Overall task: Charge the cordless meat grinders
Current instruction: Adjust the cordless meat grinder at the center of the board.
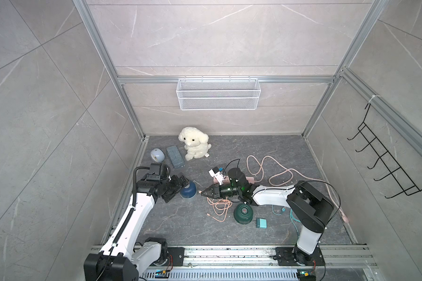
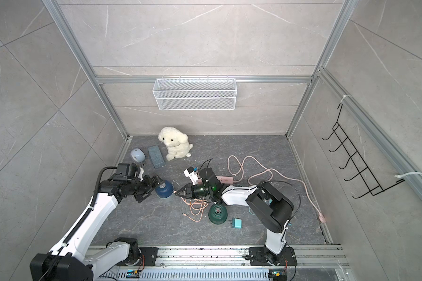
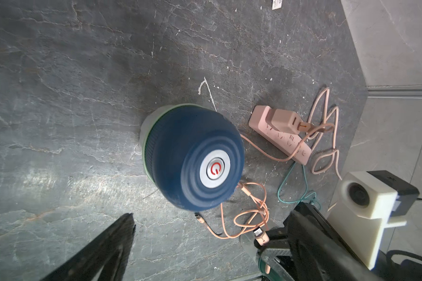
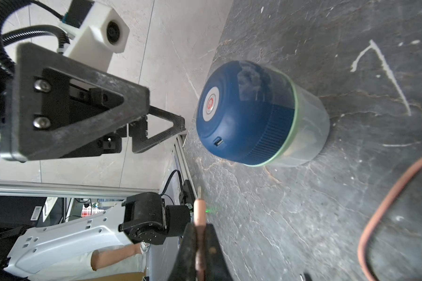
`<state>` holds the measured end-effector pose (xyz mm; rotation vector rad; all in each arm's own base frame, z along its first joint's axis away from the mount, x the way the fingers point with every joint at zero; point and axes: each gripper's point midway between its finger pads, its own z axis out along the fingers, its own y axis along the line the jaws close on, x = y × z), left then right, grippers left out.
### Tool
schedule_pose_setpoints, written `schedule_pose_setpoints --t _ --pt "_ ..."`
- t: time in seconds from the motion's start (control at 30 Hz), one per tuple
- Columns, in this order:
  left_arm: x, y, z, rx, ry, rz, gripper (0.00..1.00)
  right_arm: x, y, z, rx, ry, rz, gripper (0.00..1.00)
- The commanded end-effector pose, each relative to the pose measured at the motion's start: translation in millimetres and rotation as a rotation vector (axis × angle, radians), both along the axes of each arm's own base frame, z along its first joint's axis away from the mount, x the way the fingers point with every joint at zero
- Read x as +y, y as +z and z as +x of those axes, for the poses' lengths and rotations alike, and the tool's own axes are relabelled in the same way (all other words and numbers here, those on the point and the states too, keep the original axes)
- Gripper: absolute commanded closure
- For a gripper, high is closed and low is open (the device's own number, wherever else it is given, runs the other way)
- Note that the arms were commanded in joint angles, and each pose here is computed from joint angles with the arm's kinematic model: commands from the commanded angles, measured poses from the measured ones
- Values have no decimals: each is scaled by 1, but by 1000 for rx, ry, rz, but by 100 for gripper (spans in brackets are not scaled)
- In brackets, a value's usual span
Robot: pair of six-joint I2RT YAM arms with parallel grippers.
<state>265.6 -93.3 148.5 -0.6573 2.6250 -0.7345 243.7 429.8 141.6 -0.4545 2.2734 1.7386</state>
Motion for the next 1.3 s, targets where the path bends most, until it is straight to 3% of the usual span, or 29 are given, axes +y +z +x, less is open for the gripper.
schedule_pose_setpoints --t 0.0,0.17,0.43,0.6,0.93,1.27 --pt "-5 2 19 -19 -30 -12 1 7 9 2 0 7 69 100" --pt "-2 -13 27 62 -11 14 0 11 -1 3 16 12 56 100" --pt "-6 -16 41 91 -9 -2 0 20 -17 6 39 31 51 100" --pt "-13 -29 39 186 -25 -29 0 22 -17 9 35 31 49 100" --pt "-8 -42 22 398 -25 74 0 26 -21 12 33 32 32 100" --pt "-15 -51 -5 588 -5 69 4 28 -23 15 25 29 33 100"
